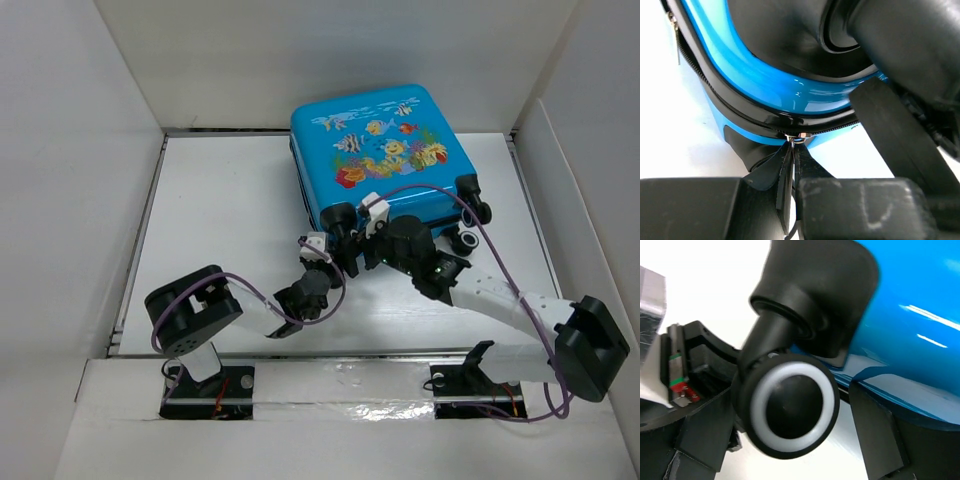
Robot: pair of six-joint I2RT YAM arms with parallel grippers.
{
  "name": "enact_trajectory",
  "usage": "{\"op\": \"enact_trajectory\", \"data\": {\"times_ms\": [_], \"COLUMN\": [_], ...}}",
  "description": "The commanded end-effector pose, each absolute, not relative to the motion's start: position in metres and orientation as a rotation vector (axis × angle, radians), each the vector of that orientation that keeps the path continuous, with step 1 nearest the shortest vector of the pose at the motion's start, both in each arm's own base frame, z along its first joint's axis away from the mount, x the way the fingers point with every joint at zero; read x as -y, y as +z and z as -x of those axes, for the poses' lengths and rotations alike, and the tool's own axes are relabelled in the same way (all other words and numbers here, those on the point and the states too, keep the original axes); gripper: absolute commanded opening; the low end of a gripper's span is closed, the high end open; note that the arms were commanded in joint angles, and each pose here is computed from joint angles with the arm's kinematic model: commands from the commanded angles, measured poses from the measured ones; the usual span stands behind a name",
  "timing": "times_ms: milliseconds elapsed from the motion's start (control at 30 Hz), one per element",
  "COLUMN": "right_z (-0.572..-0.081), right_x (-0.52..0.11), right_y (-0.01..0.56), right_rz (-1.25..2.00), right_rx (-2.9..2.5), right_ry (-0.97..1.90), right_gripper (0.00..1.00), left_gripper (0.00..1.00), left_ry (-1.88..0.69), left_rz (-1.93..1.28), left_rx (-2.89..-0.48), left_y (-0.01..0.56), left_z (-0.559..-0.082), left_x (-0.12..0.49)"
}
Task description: Pack the luggage
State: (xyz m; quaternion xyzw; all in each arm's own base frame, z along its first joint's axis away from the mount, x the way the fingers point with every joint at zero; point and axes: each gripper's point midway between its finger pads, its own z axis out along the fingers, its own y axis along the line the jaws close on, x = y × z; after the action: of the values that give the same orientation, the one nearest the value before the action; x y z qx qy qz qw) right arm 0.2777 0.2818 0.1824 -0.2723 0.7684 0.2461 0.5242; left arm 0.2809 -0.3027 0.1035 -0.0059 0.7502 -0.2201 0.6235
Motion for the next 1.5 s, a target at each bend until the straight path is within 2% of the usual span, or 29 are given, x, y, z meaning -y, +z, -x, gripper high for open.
{"op": "enact_trajectory", "data": {"times_ms": [0,33,67,133,167,233,267,600,900,933,967,1033,1067,1100,1167,1233,1467], "right_z": [-0.300,-0.300,-0.301,-0.304,-0.306,-0.304,-0.303,-0.276,-0.258,-0.257,-0.252,-0.251,-0.251,-0.246,-0.248,-0.244,-0.274], "right_x": [-0.302,-0.305,-0.306,-0.307,-0.303,-0.301,-0.297,-0.229,-0.213,-0.216,-0.225,-0.245,-0.252,-0.263,-0.278,-0.292,-0.312], "right_y": [0.234,0.234,0.235,0.236,0.233,0.243,0.245,0.247,0.234,0.234,0.236,0.241,0.244,0.249,0.259,0.277,0.270], "right_rz": [0.655,0.663,0.661,0.629,0.612,0.579,0.563,0.440,0.481,0.502,0.547,0.602,0.606,0.621,0.624,0.613,0.515], "right_rx": [-1.673,-1.673,-1.673,-1.671,-1.677,-1.638,-1.628,-1.592,-1.616,-1.621,-1.619,-1.624,-1.623,-1.612,-1.594,-1.546,-1.603], "right_ry": [0.634,0.647,0.650,0.654,0.653,0.675,0.668,0.573,0.555,0.564,0.597,0.641,0.644,0.669,0.694,0.747,0.710], "right_gripper": [0.95,0.92,0.74,0.52,0.27,0.11,0.00,0.00,0.00,0.01,0.22,0.54,0.77,0.84,0.94,0.96,0.99], "left_gripper": [0.00,0.00,0.00,0.00,0.00,0.00,0.00,0.00,0.00,0.00,0.00,0.00,0.00,0.00,0.00,0.00,0.00], "left_ry": [-0.548,-0.547,-0.546,-0.547,-0.546,-0.543,-0.544,-0.467,-0.432,-0.448,-0.456,-0.475,-0.474,-0.477,-0.480,-0.481,-0.497], "left_rz": [0.086,0.083,0.082,0.080,0.079,0.075,0.072,0.087,-0.010,-0.009,-0.012,-0.020,-0.028,-0.028,-0.024,-0.025,-0.030], "left_rx": [-1.644,-1.646,-1.646,-1.644,-1.645,-1.647,-1.647,-1.668,-1.698,-1.694,-1.700,-1.699,-1.704,-1.702,-1.697,-1.697,-1.691], "left_y": [0.132,0.131,0.131,0.132,0.132,0.131,0.131,0.126,0.122,0.123,0.121,0.123,0.121,0.122,0.122,0.122,0.121], "left_z": [-0.287,-0.287,-0.287,-0.287,-0.287,-0.287,-0.286,-0.291,-0.282,-0.282,-0.281,-0.282,-0.283,-0.284,-0.284,-0.284,-0.284], "left_x": [0.296,0.296,0.297,0.298,0.297,0.297,0.297,0.263,0.253,0.255,0.256,0.263,0.265,0.267,0.267,0.268,0.271]}}
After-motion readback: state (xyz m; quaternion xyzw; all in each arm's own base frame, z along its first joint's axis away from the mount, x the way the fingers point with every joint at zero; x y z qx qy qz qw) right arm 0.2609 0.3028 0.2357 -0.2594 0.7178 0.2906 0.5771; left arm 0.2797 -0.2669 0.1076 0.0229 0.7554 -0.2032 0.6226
